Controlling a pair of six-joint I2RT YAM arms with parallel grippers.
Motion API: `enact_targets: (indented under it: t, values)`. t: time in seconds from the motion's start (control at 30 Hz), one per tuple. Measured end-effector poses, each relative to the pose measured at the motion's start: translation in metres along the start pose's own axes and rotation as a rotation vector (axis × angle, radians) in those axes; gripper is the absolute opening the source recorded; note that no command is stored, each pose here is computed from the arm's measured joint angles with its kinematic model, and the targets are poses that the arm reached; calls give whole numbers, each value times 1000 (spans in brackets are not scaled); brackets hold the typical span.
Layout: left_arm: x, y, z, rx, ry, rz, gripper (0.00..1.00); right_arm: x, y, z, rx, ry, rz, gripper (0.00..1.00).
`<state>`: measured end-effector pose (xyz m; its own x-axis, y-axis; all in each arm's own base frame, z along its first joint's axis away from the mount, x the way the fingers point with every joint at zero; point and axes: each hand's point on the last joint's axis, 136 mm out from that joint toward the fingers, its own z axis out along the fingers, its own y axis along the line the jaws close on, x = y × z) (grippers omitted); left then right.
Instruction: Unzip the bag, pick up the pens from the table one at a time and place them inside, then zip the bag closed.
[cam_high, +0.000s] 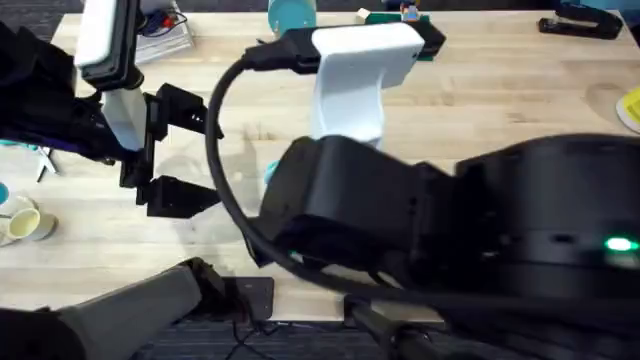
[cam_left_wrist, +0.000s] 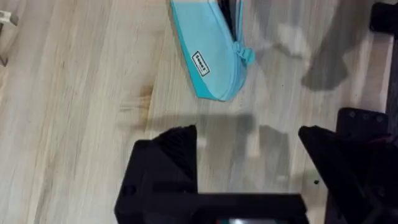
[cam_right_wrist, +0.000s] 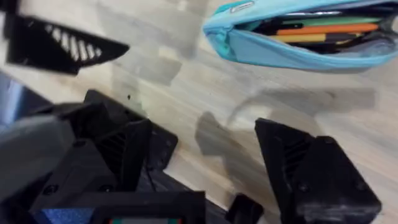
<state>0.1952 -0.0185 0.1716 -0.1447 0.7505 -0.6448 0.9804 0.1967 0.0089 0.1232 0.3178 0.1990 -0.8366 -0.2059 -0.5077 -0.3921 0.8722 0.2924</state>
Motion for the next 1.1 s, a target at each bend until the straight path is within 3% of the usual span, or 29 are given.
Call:
enact_targets:
  t: [0.6,1.1]
  values:
    - [0,0,0,-1,0,3,989,0,12,58,68,-17,62,997]
    - [0,0,0,-2,1,4,990,-12,-2,97,197,-119,49,996]
